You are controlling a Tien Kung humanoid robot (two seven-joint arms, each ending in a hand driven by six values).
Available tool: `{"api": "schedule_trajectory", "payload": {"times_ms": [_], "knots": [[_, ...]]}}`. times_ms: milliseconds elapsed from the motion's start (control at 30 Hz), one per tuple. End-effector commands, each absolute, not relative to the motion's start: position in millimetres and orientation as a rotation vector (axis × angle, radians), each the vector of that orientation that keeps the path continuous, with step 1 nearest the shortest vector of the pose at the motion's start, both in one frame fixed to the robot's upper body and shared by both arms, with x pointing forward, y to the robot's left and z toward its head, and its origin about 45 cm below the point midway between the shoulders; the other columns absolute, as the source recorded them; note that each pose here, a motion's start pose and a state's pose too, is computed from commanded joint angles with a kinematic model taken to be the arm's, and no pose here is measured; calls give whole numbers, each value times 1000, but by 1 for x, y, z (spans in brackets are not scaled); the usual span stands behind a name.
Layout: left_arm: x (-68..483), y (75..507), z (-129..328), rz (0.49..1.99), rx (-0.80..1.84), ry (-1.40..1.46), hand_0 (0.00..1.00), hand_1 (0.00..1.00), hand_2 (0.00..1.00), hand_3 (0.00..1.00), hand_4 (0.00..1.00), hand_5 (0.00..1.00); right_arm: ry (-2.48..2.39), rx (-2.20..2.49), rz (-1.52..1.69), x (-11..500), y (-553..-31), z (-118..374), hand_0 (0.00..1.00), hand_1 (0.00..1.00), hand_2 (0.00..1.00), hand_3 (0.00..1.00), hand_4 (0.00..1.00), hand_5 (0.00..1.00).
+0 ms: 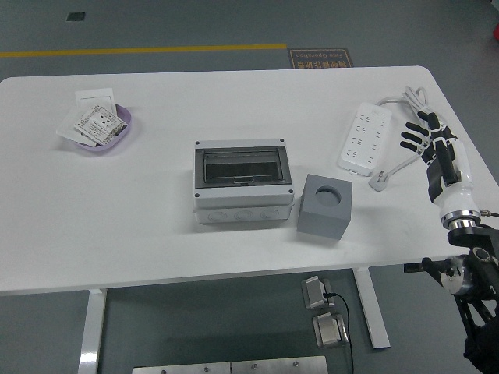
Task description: Pick up the cylinder from the cube,place it in the box,flap close box
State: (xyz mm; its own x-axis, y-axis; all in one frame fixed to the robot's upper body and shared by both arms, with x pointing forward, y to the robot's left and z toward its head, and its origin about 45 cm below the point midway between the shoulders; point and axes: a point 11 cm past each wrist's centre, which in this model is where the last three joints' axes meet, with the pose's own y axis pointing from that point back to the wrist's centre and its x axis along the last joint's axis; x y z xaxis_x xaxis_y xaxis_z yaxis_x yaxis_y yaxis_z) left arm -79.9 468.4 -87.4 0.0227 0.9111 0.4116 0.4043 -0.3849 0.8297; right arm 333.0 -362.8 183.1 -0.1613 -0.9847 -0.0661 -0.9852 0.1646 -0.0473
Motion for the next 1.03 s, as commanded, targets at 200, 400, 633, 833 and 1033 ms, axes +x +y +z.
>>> {"api": "schedule_trajectory", "payload": {"times_ms": [200, 400, 633, 833, 1033], "knots": [[-82, 470, -87, 1364, 1805, 1351, 663, 700, 678, 724, 792, 541, 2351, -1965, 21, 328, -366, 180, 648, 655, 676, 732, 967, 788], [-84, 469, -87, 1374, 1795, 1360, 664, 700, 678, 725, 793, 542, 2362, -1953, 18, 327, -370, 180, 648, 654, 676, 729, 966, 791], [-87, 469, -87, 1381, 1790, 1370, 665, 700, 678, 725, 794, 543, 2368, -1956, 11, 328, -371, 181, 647, 654, 675, 728, 963, 797], [-91, 465, -88, 1376, 1786, 1379, 665, 700, 679, 725, 793, 545, 2365, -1968, -1, 329, -369, 182, 647, 652, 674, 727, 962, 799], [-93, 462, -89, 1377, 1774, 1387, 665, 700, 679, 725, 793, 545, 2372, -1983, -30, 330, -371, 185, 647, 652, 674, 727, 962, 799]]}}
